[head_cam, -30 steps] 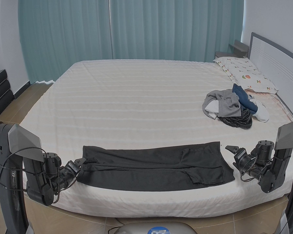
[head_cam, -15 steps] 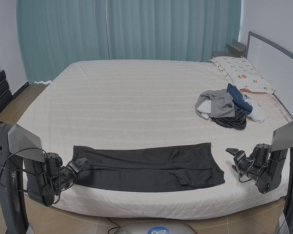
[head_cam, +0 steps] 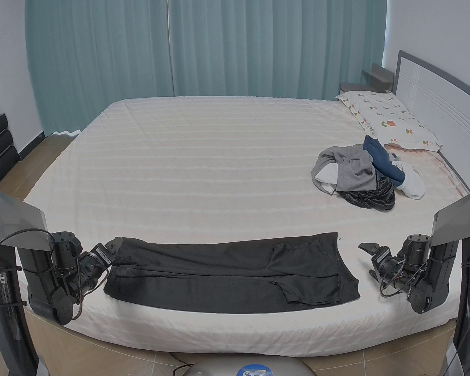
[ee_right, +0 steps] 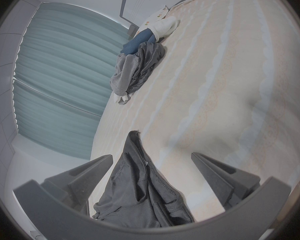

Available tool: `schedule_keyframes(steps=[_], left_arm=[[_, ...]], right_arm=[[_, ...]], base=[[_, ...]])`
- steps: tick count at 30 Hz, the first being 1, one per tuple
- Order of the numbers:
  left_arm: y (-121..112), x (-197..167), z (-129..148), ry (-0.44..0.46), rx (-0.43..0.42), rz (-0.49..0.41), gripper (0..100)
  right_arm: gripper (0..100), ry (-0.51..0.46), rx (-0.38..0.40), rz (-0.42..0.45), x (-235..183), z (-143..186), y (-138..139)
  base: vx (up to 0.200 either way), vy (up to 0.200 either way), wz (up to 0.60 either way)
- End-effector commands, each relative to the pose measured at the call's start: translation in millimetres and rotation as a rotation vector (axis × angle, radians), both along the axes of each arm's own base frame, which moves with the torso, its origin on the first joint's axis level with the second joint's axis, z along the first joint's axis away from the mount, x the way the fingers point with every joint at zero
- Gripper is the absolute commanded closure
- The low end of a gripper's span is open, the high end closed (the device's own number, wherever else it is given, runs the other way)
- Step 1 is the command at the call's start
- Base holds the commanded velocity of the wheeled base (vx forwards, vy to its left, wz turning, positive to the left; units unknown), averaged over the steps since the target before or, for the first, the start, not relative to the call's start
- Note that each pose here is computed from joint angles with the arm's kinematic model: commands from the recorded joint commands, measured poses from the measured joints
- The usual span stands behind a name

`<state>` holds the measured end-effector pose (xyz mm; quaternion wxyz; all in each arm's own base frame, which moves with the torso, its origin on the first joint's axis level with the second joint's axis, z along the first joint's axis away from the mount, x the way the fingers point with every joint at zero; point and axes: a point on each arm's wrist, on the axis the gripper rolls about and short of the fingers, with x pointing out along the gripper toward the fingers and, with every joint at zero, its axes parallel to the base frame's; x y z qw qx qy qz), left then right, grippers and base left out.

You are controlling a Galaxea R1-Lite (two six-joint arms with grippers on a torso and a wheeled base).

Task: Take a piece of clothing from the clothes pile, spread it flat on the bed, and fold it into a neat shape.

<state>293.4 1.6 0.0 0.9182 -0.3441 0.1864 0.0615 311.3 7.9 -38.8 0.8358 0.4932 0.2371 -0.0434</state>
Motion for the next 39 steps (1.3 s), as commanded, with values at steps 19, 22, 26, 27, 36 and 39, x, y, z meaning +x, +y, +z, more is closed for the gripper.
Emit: schedule_keyframes(steps=[19, 22, 26, 27, 36, 39], left_arm=[[3, 11, -12, 0.001, -0.006, -0.007, 0], [3, 12, -12, -0.001, -0.006, -0.007, 0], [3, 13, -13, -0.002, -0.007, -0.005, 0], [3, 13, -13, 0.001, -0.007, -0.004, 0], [9, -2, -15, 0.05, -0.004, -0.096, 0], [20, -10, -19, 0.072, 0.037, -0.192, 0]], right_arm=[[0, 0.011, -0.032, 0.025, -2, -6, 4], [0, 0.013, -0.032, 0.026, -2, -6, 4], [0, 0.014, -0.032, 0.026, -2, -7, 4], [0, 0.014, -0.032, 0.026, -2, -7, 4], [0, 0.014, -0.033, 0.024, -2, -7, 4], [0, 0.014, -0.034, 0.023, -2, -7, 4]], base=[[0.032, -0.032, 0.0], [0.0, 0.0, 0.0], [0.0, 0.0, 0.0], [0.0, 0.0, 0.0], [0.0, 0.0, 0.0], [0.0, 0.0, 0.0]])
